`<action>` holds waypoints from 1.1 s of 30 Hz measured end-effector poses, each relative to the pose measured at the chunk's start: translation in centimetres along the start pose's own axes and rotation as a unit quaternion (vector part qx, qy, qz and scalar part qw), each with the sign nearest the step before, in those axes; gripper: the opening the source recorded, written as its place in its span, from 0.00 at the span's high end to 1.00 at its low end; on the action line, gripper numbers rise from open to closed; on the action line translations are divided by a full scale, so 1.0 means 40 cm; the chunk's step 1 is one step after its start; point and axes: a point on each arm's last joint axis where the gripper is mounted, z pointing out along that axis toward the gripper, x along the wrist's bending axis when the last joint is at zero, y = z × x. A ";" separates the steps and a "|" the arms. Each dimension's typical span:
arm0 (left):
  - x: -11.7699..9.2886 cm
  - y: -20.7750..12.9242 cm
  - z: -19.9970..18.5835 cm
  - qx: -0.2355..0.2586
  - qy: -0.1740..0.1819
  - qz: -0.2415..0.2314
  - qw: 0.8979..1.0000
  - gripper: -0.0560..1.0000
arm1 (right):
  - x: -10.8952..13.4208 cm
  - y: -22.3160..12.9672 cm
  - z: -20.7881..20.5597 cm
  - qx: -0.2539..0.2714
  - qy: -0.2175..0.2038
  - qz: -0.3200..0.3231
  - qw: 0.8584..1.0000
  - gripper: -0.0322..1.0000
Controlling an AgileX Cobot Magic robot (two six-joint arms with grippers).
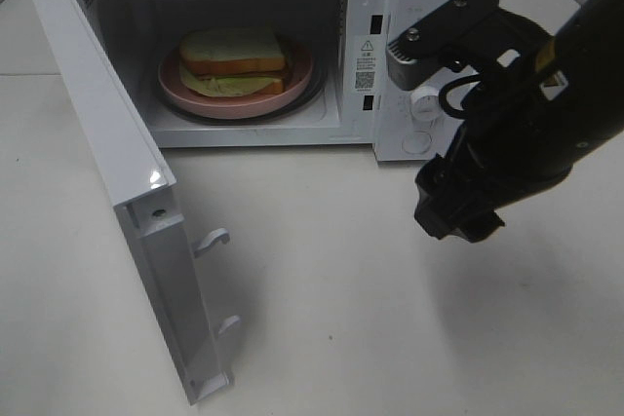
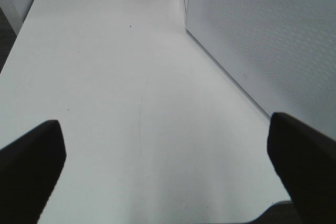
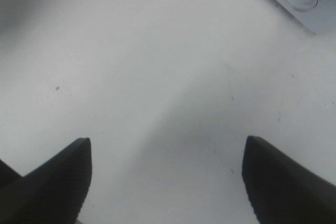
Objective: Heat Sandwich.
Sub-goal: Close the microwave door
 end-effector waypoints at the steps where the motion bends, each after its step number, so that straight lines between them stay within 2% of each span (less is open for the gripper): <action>1: 0.000 0.000 0.000 0.000 0.000 0.000 1.000 0.01 | 0.000 0.000 0.000 0.000 0.000 0.000 1.000 0.23; 10: 0.000 0.000 0.000 0.000 0.000 0.000 1.000 0.01 | -0.001 -0.088 -0.051 0.077 0.002 0.027 0.997 0.23; 17: 0.000 0.000 0.000 0.000 0.000 0.000 1.000 0.01 | -0.003 -0.120 -0.082 0.094 0.001 0.031 0.995 0.23; 25: 0.000 0.000 0.000 0.000 0.000 0.000 1.000 0.01 | -0.009 -0.134 -0.125 0.063 0.000 0.038 0.997 0.23; 30: 0.000 0.000 0.000 0.000 0.000 0.000 1.000 0.01 | -0.036 -0.156 -0.164 0.034 -0.003 0.078 0.996 0.23; 33: 0.000 0.000 0.000 0.000 0.000 0.000 1.000 0.01 | -0.069 -0.181 -0.191 0.021 -0.015 0.127 0.992 0.23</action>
